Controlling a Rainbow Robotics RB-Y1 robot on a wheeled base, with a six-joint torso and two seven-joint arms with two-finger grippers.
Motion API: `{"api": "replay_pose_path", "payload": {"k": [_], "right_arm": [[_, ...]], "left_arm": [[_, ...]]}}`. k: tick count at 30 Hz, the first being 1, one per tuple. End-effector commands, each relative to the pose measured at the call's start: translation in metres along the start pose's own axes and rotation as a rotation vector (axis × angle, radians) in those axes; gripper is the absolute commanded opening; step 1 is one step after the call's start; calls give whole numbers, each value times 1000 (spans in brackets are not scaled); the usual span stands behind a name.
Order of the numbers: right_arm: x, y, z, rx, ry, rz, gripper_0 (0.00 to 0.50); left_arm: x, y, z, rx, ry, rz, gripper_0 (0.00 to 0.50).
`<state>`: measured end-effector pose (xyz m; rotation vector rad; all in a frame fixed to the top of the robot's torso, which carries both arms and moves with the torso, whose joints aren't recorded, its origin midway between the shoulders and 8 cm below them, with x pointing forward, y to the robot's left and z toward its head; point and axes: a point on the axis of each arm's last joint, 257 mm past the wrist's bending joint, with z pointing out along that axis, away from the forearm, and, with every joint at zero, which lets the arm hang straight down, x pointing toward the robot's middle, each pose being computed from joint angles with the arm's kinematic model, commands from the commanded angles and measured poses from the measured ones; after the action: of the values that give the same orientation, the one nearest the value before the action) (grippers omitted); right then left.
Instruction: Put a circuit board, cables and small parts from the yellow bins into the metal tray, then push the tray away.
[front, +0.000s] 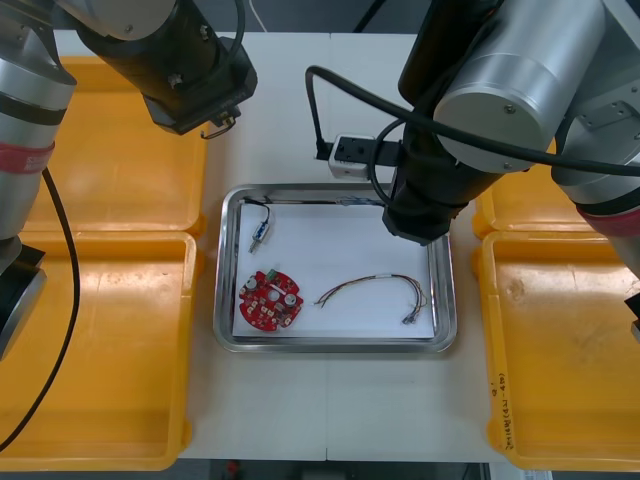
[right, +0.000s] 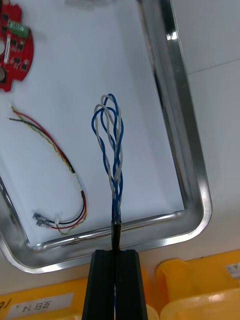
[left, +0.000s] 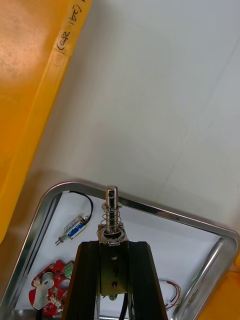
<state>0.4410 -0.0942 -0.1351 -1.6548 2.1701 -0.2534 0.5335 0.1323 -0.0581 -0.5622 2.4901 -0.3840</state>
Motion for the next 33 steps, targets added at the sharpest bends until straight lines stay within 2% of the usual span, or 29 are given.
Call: {"api": "replay_pose_path", "payload": {"k": [1, 3, 6, 13, 20, 24, 28, 33], "right_arm": [[-2, 16, 17, -60, 24, -138, 0], [-2, 18, 24, -83, 31, -150, 0], [-4, 17, 32, -82, 33, -182, 0], [-12, 18, 56, -10, 39, -233, 0], [-19, 18, 78, -15, -4, -222, 0], [-15, 10, 92, 2, 12, -211, 0], [-7, 7, 110, -11, 28, -182, 0], [-8, 3, 120, -12, 14, -164, 0]], "left_arm": [[-15, 5, -16, 21, -32, 23, 0], [-15, 6, -15, 18, -30, 21, 0], [-15, 5, -15, 19, -31, 22, 0], [-16, 5, -15, 18, -32, 21, 2], [-16, 5, -16, 20, -31, 18, 1], [-17, 5, -17, 22, -34, 15, 0], [-17, 5, -17, 24, -33, 16, 0], [-17, 6, -17, 24, -32, 16, 0]]}}
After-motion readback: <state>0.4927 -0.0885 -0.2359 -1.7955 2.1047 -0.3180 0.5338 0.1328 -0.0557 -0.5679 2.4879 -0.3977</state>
